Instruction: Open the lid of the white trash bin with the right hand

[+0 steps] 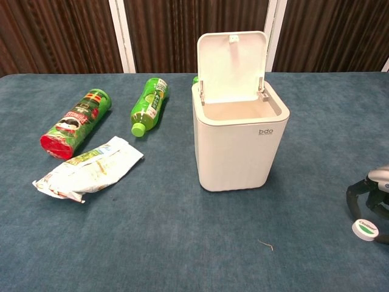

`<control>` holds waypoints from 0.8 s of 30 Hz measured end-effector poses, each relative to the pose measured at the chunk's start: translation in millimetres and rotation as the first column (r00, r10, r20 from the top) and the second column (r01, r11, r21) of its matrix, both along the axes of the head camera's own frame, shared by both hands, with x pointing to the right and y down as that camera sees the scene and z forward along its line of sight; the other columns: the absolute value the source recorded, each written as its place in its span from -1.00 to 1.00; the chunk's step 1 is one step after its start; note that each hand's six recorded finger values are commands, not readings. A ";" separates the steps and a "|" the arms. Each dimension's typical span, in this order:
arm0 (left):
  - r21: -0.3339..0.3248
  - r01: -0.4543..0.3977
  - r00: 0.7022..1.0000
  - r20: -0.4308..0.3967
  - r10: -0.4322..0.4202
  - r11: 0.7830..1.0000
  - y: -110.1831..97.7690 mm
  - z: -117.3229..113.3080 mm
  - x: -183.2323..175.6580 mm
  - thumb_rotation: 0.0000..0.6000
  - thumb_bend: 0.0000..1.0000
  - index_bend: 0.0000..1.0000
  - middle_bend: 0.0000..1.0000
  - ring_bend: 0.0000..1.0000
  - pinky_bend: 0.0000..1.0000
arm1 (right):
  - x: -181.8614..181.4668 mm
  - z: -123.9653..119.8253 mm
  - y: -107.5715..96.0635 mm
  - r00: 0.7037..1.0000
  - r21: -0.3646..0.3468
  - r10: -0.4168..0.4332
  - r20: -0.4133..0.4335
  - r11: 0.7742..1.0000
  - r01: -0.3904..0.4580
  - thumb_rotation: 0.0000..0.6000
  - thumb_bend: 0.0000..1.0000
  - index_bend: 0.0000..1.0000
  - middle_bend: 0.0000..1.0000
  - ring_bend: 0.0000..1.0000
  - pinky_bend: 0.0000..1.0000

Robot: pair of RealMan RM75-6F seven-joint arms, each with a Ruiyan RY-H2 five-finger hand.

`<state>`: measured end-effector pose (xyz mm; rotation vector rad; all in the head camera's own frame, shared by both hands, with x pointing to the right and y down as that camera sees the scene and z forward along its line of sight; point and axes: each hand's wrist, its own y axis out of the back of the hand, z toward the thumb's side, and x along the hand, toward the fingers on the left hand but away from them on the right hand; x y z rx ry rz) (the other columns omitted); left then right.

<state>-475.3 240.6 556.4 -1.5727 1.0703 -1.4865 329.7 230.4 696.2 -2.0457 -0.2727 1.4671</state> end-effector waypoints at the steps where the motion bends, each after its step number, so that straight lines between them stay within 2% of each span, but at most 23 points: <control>1: 0.000 -0.001 1.000 0.000 0.001 1.000 0.0 0.0 0.1 1.00 -0.11 -0.49 -0.50 -0.36 -0.31 | 0.3 -0.3 -0.4 1.000 0.002 0.002 0.000 1.000 -0.002 1.00 -0.23 0.25 0.85 0.91 0.78; 7: -0.003 -0.005 1.000 0.001 0.005 1.000 0.2 0.7 1.0 1.00 -0.11 -0.49 -0.50 -0.36 -0.31 | 1.8 -6.0 -5.5 1.000 0.029 0.023 0.013 0.999 -0.023 1.00 -0.19 0.30 0.85 0.92 0.78; 11: -0.004 -0.005 1.000 0.003 0.005 1.000 0.3 1.2 1.1 1.00 -0.11 -0.49 -0.49 -0.36 -0.31 | 2.1 -19.7 -14.2 0.998 0.076 0.044 0.041 0.996 -0.047 1.00 -0.19 0.30 0.85 0.92 0.78; 18: -0.011 -0.015 1.000 0.003 0.015 1.000 1.0 2.4 3.9 1.00 -0.11 -0.49 -0.47 -0.36 -0.31 | -8.2 -73.3 -41.7 0.985 0.207 0.073 0.153 0.973 -0.105 1.00 -0.19 0.30 0.85 0.92 0.78; 24: -0.014 -0.016 1.000 0.003 0.016 1.000 1.2 3.2 4.3 1.00 -0.11 -0.49 -0.46 -0.36 -0.31 | -28.3 -110.9 -70.2 0.968 0.245 0.073 0.242 0.960 -0.134 1.00 -0.19 0.30 0.85 0.92 0.78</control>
